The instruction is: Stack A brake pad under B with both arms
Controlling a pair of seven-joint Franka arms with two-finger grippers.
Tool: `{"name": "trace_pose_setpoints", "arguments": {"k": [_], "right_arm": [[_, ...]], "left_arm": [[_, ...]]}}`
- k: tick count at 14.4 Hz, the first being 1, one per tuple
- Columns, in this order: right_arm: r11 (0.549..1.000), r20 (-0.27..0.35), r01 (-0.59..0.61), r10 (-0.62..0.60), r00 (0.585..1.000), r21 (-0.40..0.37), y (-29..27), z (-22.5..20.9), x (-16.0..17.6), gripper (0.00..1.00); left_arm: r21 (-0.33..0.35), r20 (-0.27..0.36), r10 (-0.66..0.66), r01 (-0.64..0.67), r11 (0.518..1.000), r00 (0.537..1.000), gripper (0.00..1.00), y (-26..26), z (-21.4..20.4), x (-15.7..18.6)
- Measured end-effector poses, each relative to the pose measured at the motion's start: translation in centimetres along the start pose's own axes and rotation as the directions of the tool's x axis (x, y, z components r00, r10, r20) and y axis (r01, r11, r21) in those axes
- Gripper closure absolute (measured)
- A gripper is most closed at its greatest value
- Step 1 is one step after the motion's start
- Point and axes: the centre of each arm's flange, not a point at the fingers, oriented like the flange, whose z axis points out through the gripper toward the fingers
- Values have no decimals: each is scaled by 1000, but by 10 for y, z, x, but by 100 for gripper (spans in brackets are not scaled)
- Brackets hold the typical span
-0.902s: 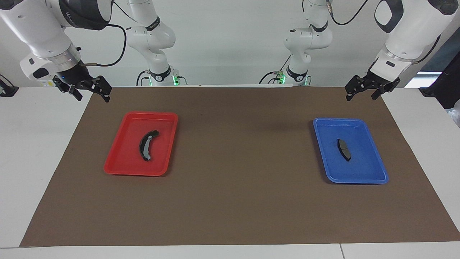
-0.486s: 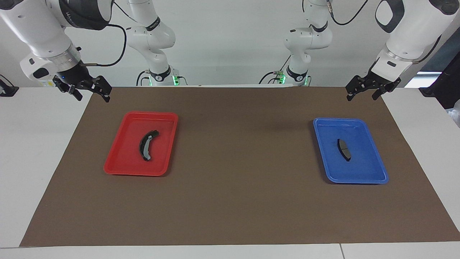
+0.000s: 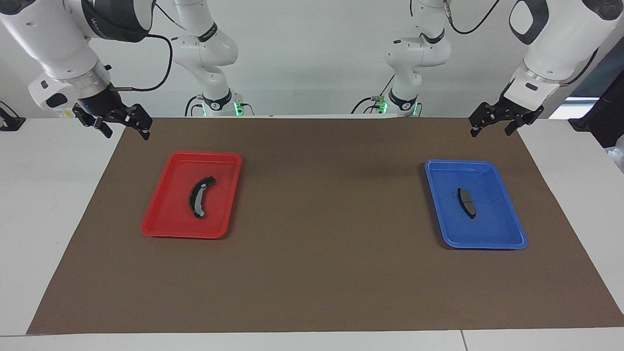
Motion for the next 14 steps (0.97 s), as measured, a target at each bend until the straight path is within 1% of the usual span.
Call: {"name": "trace_pose_setpoints", "arguments": {"k": [2,5,7,9,11,12,13,14], "right_arm": [[1000,-30,17,-17,999,3,-9,19,1,0],[998,-59,63,-62,996,3,-34,65,0,0],[997,-66,80,-80,995,2,-44,105,2,0],[996,-69,88,-87,994,-1,-49,151,6,0],[996,-78,81,-79,994,25,-56,193,6,0],[996,-95,80,-76,993,38,-63,211,6,0],[995,-117,90,-85,990,43,-72,225,5,0],[994,-127,102,-95,987,46,-82,237,3,0]], "left_arm": [[0,-5,0,0,1000,1000,0,0,0,1],[0,-74,0,1,1000,997,0,0,1,9],[1,-106,2,-2,1000,994,0,-1,15,16],[4,-124,21,-21,1000,992,0,-3,41,22],[11,-141,53,-52,999,989,0,-16,73,28],[14,-141,65,-64,998,988,0,-26,91,31],[14,-132,71,-70,997,989,0,-35,110,34],[12,-117,70,-69,998,991,0,-42,130,38]]}}
